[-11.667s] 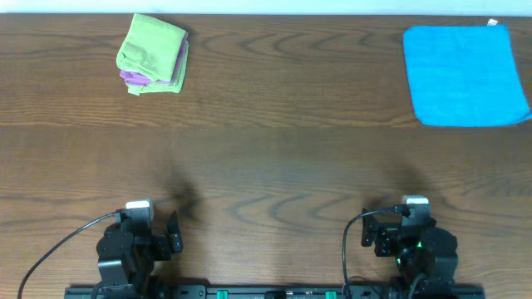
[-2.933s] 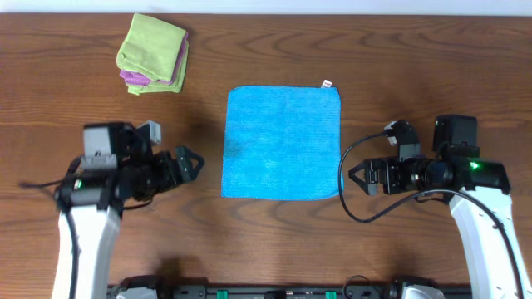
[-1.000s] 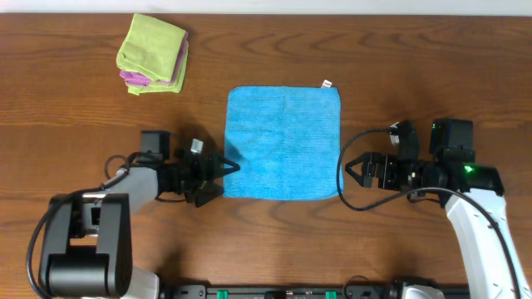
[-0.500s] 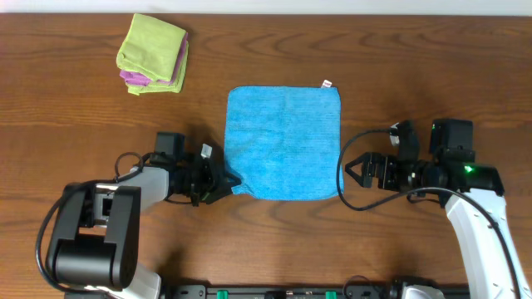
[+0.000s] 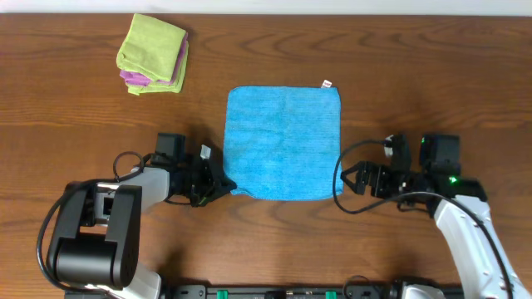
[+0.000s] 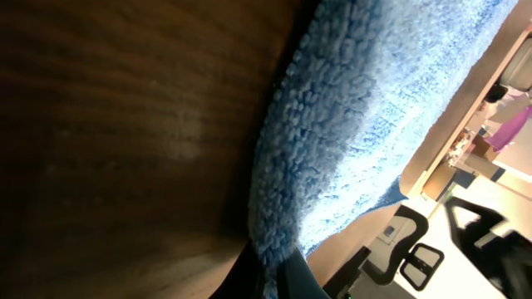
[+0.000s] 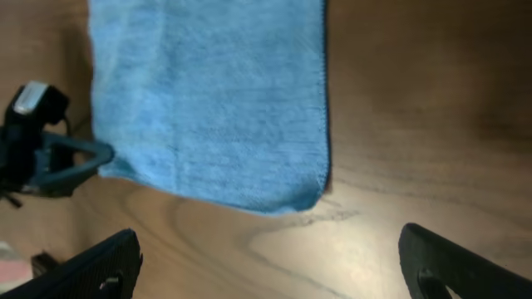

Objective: Fold the cloth
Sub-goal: 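Move the left gripper to the cloth's left edge and grasp it, then grasp the cloth's right edge with the right gripper, then lift both edges and fold the near half over the far half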

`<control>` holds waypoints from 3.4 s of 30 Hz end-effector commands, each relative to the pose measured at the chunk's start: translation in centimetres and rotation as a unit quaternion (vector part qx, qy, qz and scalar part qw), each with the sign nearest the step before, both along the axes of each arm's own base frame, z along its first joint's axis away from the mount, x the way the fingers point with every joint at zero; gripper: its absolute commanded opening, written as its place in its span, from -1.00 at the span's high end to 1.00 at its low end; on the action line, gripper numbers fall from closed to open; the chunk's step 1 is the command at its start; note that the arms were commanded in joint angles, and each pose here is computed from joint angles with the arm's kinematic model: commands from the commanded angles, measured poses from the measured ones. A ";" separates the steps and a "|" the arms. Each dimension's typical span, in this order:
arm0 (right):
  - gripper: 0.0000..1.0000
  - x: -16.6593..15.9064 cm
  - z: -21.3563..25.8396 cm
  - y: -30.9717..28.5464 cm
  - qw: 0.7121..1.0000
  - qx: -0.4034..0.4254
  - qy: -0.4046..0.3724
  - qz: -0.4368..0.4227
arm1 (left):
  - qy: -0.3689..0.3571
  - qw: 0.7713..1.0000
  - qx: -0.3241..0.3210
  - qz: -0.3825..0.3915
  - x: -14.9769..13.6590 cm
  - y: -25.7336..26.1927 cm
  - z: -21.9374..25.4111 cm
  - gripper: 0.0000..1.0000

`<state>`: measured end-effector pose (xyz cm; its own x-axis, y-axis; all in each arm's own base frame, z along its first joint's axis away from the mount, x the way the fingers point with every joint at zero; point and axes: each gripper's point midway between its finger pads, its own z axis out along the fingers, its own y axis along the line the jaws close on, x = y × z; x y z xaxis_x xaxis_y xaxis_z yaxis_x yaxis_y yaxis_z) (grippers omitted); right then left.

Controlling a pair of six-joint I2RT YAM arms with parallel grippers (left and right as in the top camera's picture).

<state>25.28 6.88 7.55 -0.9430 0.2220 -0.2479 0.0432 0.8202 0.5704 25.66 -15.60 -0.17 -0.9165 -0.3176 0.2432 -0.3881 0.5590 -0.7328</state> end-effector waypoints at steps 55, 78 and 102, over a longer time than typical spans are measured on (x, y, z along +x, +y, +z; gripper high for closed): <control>-0.23 -0.6 -9.1 2.6 0.991 -0.002 0.132 -0.038 | 0.008 0.999 -0.032 -0.015 -0.9 -0.7 0.3 0.88; 0.97 -1.0 -7.7 3.0 0.995 -0.023 0.102 -0.002 | -0.045 0.994 -0.069 -0.078 -2.2 -1.4 2.7 0.88; 0.97 -1.1 -1.8 2.6 0.999 -0.031 0.012 -0.007 | -0.099 0.995 -0.011 -0.027 -1.6 0.0 8.0 0.88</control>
